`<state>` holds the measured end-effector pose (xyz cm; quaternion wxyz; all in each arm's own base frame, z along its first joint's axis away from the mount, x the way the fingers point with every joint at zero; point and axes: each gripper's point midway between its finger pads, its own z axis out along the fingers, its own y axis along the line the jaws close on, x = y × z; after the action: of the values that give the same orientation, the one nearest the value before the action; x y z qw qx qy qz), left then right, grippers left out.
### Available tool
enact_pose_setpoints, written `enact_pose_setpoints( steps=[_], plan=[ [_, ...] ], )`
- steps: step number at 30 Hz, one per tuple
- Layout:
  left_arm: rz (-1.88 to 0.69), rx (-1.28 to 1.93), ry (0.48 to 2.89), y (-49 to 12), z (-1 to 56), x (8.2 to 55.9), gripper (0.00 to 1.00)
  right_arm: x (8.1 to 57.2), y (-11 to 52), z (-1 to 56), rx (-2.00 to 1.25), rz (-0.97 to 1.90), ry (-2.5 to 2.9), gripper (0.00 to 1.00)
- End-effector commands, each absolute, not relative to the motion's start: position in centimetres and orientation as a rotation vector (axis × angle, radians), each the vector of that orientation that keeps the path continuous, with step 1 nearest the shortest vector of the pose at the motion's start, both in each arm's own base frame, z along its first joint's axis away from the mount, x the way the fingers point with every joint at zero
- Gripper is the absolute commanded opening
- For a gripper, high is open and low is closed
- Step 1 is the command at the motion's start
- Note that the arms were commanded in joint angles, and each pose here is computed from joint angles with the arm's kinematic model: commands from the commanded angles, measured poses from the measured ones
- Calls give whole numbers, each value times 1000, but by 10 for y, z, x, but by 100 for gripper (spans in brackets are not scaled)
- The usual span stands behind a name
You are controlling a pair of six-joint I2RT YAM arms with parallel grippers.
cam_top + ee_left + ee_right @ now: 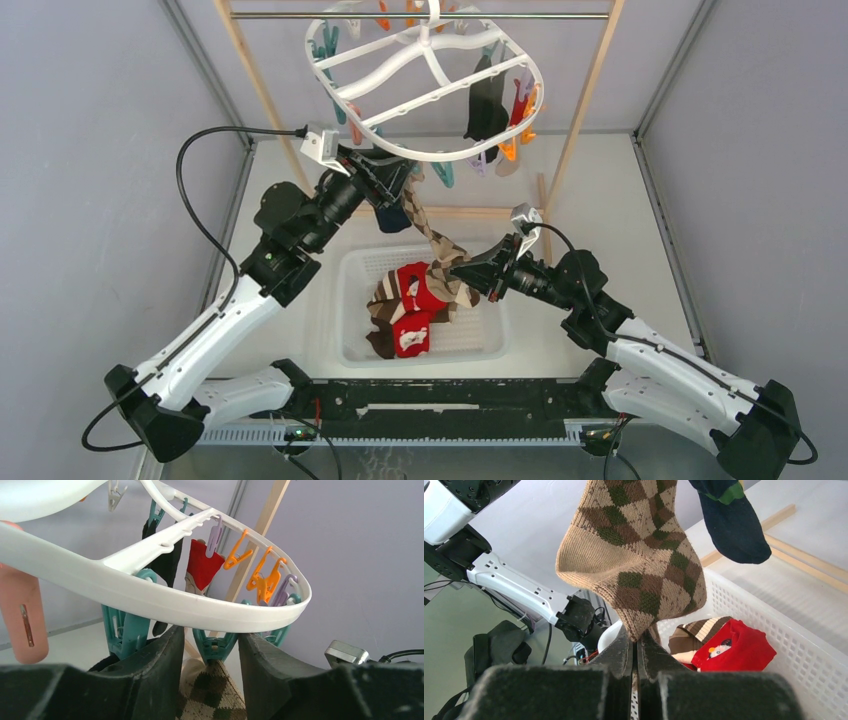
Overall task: Remove the socks clipped to the hanger
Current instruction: Remove the sock from the hanger.
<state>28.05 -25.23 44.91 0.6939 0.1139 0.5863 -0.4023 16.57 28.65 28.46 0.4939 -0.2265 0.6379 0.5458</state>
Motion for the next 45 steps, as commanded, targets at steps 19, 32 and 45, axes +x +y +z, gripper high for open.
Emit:
enact_pose_setpoints(
  steps=[19,32,45],
  plan=[
    [-910,233,1244,-247,483,279,16,165,290,307,-566,1320,1470,0],
    [-882,206,1312,-236,464,275,31,166,291,288,-561,1307,1531,0],
    [-849,178,1361,-221,451,268,56,173,301,247,-579,1269,1679,0]
  ],
)
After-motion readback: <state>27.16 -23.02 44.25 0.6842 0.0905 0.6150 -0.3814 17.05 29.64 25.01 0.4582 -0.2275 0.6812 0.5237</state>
